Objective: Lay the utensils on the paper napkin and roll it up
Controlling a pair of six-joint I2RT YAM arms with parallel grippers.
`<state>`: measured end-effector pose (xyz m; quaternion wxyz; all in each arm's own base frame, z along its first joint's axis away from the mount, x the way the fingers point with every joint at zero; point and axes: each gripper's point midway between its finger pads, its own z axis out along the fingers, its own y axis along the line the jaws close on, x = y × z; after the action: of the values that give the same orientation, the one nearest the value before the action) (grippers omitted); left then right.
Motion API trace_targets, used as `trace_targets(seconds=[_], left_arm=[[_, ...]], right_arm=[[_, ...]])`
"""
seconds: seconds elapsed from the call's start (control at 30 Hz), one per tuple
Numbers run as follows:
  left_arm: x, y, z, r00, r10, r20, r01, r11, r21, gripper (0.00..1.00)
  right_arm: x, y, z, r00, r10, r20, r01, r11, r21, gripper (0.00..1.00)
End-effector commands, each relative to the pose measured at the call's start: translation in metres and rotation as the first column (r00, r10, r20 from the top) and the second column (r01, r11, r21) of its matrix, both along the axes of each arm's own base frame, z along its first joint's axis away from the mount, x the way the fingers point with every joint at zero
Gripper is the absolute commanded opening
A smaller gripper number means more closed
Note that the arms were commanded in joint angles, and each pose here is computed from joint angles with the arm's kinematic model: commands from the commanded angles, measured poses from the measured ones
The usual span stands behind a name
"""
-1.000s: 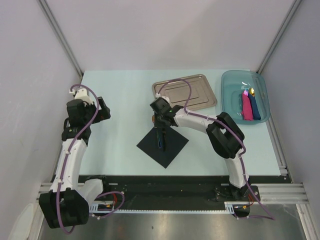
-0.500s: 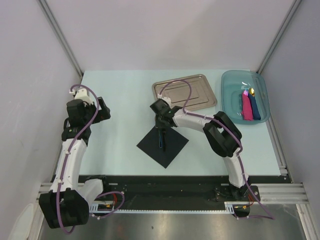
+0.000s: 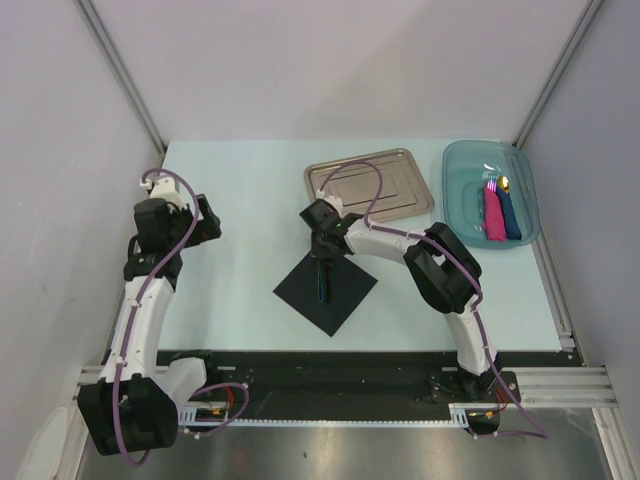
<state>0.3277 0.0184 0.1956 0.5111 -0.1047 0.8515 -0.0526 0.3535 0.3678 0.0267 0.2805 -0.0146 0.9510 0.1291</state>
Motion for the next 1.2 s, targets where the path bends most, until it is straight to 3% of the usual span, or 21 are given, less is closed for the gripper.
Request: trace_targets(seconds=[0.0, 0.1, 0.23, 0.33, 0.47, 0.57, 0.67, 0.7, 0.77, 0.9, 0.97, 1.1, 1.17], left_arm=[[0.003, 0.004, 0.005, 1.000, -0.009, 0.020, 0.008, 1.000, 0.026, 1.00], [0.004, 0.001, 0.009, 0.999, -0.030, 0.036, 0.029, 0.999, 0.029, 1.00], [0.005, -0.008, 0.015, 0.993, -0.104, 0.059, 0.101, 0.994, 0.042, 1.00], [0.002, -0.028, 0.017, 0.965, -0.253, 0.065, 0.249, 0.967, 0.060, 1.00], [-0.017, -0.072, 0.020, 0.837, -0.536, 0.111, 0.532, 0.844, 0.064, 1.00], [-0.035, -0.095, 0.006, 0.747, -0.655, 0.115, 0.649, 0.756, 0.083, 1.00], [-0.050, -0.120, -0.011, 0.648, -0.757, 0.087, 0.746, 0.653, 0.129, 1.00], [-0.049, -0.118, -0.020, 0.653, -0.755, 0.063, 0.741, 0.654, 0.151, 1.00], [-0.052, -0.132, -0.021, 0.620, -0.782, 0.066, 0.768, 0.622, 0.150, 1.00], [-0.042, -0.133, -0.013, 0.648, -0.758, 0.076, 0.750, 0.652, 0.113, 0.99], [-0.038, -0.132, -0.010, 0.663, -0.745, 0.077, 0.737, 0.667, 0.106, 0.99], [-0.032, -0.127, -0.004, 0.692, -0.717, 0.082, 0.708, 0.696, 0.121, 0.99], [-0.032, -0.125, -0.004, 0.699, -0.711, 0.081, 0.700, 0.703, 0.125, 0.99]], right_arm=[[-0.001, -0.001, 0.002, 1.000, -0.016, -0.005, 0.016, 1.000, 0.001, 0.13], [0.000, 0.001, 0.012, 1.000, -0.012, 0.004, 0.012, 1.000, 0.020, 0.26], [0.004, 0.009, 0.038, 0.999, 0.017, 0.041, -0.019, 0.998, 0.058, 0.32], [0.008, 0.017, 0.070, 0.995, 0.051, 0.089, -0.060, 0.992, 0.108, 0.36], [0.012, 0.015, 0.114, 0.979, 0.115, 0.165, -0.143, 0.975, 0.168, 0.40], [0.004, -0.001, 0.134, 0.959, 0.190, 0.209, -0.229, 0.956, 0.184, 0.43], [-0.005, -0.029, 0.128, 0.946, 0.238, 0.220, -0.276, 0.947, 0.162, 0.58], [-0.004, -0.036, 0.125, 0.939, 0.255, 0.230, -0.293, 0.944, 0.150, 0.60], [0.005, -0.059, 0.113, 0.950, 0.234, 0.205, -0.270, 0.948, 0.169, 0.53], [0.031, -0.085, 0.082, 0.979, 0.146, 0.145, -0.169, 0.972, 0.161, 0.43], [0.038, -0.094, 0.062, 0.989, 0.123, 0.085, -0.134, 0.981, 0.138, 0.34], [0.045, -0.097, 0.023, 0.995, 0.104, 0.011, -0.105, 0.990, 0.096, 0.32], [0.055, -0.097, 0.021, 0.995, 0.090, 0.034, -0.092, 0.993, 0.079, 0.32]])
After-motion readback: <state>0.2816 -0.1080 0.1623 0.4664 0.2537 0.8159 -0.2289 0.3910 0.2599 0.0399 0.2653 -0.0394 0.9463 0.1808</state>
